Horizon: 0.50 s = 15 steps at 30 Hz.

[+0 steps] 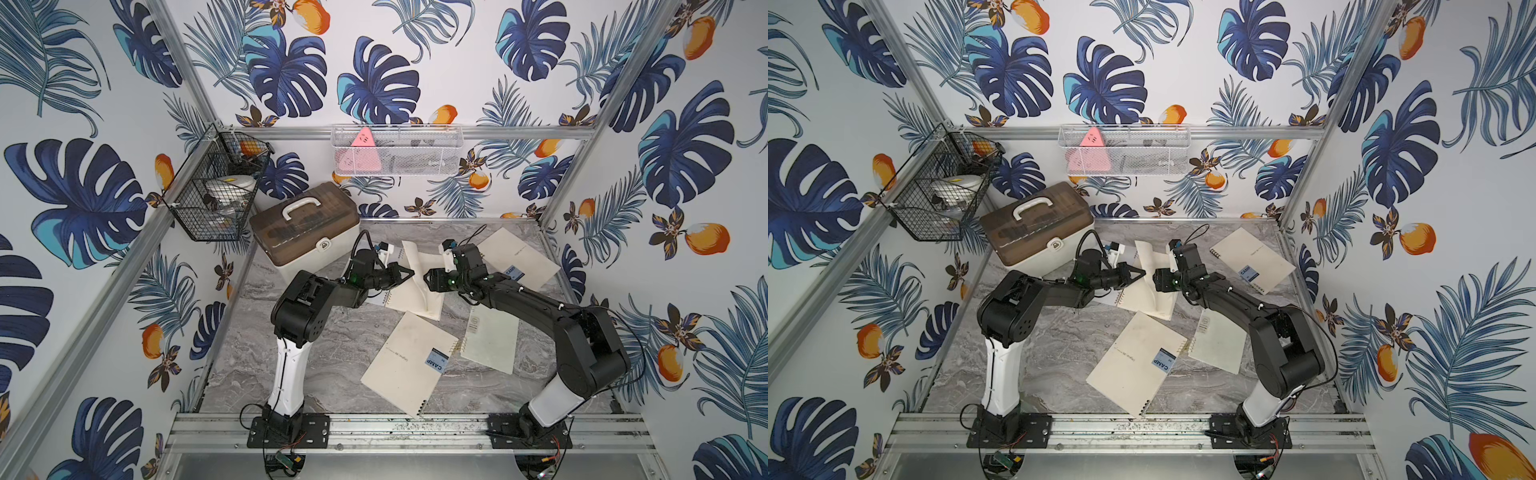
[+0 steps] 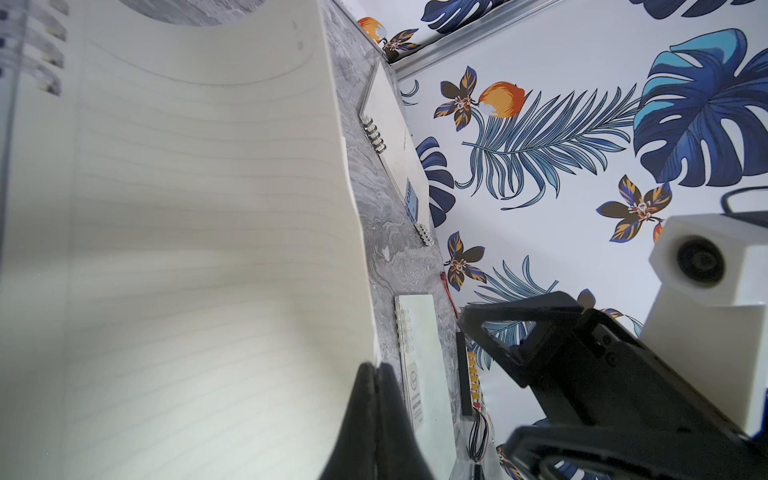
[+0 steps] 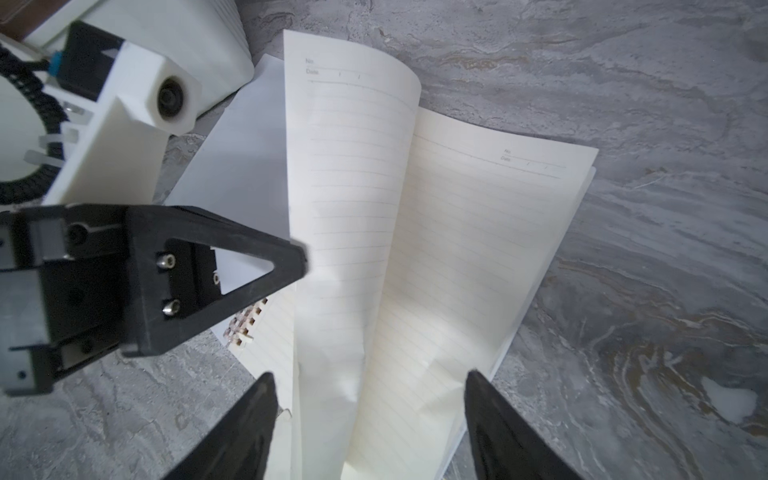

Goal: Tear off pages from different notebooks
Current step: Tear off the paper from the notebook.

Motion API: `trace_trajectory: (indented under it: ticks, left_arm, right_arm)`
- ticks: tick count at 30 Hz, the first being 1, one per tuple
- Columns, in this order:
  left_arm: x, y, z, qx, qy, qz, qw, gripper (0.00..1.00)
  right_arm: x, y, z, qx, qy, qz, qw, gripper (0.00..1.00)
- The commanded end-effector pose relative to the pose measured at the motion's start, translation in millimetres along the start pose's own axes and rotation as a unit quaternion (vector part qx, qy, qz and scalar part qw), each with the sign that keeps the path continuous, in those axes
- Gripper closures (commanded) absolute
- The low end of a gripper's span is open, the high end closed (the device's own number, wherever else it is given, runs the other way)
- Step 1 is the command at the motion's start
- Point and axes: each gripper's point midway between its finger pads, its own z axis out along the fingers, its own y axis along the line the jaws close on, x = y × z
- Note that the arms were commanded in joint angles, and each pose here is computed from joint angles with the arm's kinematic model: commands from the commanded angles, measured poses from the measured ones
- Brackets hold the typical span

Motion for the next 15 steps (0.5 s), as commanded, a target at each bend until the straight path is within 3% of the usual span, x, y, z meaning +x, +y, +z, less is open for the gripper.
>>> trace_trajectory:
  ticks: [1,15]
  left_arm:
    - [-6.1,-4.2,-2.4,0.003,-0.005,0.013,1.0,1.0]
    - [-1.9,5.6,0.2,-0.002,-0.001,0.002,1.0,1.0]
  right_arm:
    - [8.3,12.2,6.4,-0.031,0.021,0.001,0.999,0.3]
    - [33.0,7.1,44.7,-0.024,0.051,-0.003,0.998,0.33]
